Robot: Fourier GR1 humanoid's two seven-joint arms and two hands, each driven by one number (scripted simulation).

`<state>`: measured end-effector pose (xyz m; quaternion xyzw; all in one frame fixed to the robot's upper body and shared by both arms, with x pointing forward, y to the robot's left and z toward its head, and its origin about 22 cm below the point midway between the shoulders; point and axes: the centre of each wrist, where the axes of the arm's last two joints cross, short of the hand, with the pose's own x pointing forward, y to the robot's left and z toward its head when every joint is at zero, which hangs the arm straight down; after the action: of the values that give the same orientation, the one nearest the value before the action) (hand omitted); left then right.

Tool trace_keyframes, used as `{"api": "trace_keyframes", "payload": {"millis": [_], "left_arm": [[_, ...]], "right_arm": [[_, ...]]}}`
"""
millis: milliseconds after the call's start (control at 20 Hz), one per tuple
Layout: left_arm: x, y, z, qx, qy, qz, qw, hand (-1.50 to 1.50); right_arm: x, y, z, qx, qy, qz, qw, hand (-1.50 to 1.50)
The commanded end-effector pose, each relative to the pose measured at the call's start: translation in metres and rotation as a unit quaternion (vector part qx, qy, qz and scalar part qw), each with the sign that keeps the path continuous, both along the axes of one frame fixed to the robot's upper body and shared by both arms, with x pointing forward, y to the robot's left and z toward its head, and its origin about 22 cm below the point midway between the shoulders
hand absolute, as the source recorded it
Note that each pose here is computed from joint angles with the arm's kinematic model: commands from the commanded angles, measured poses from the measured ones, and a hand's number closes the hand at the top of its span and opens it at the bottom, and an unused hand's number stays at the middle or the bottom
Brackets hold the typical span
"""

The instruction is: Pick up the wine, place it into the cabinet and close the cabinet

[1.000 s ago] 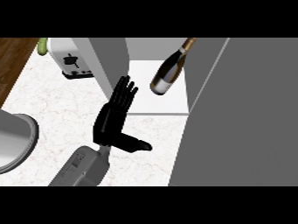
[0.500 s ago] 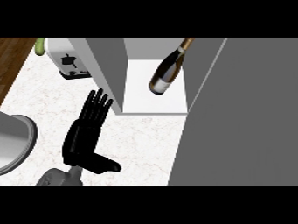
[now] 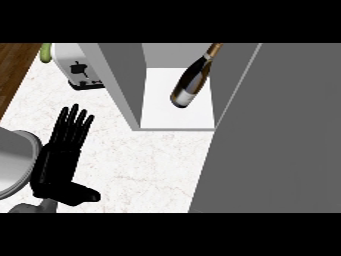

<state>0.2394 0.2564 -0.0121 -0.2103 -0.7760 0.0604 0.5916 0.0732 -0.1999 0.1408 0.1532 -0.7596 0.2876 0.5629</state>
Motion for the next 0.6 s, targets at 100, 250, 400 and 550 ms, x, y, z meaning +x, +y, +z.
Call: {"api": "trace_keyframes", "payload": {"millis": [100,250,400,550], "left_arm": [[-0.007,0.032,0.007,0.013,-0.012,0.018,0.9997,-1.5],[0.001,0.06,0.022,0.019,-0.008,0.029,0.9994,-1.5],[-0.001,0.078,0.036,0.023,-0.01,0.015,0.9996,-1.5],[-0.009,0.092,0.034,0.018,-0.023,0.01,0.9995,-1.5]], "right_arm": [[-0.025,0.009,0.043,0.059,0.014,0.055,0.997,1.5],[-0.027,0.008,0.053,0.064,0.012,0.058,0.996,1.5],[-0.023,0.009,0.054,0.068,0.004,0.059,0.996,1.5],[-0.013,0.021,0.036,0.063,0.002,0.065,0.996,1.5]]}}
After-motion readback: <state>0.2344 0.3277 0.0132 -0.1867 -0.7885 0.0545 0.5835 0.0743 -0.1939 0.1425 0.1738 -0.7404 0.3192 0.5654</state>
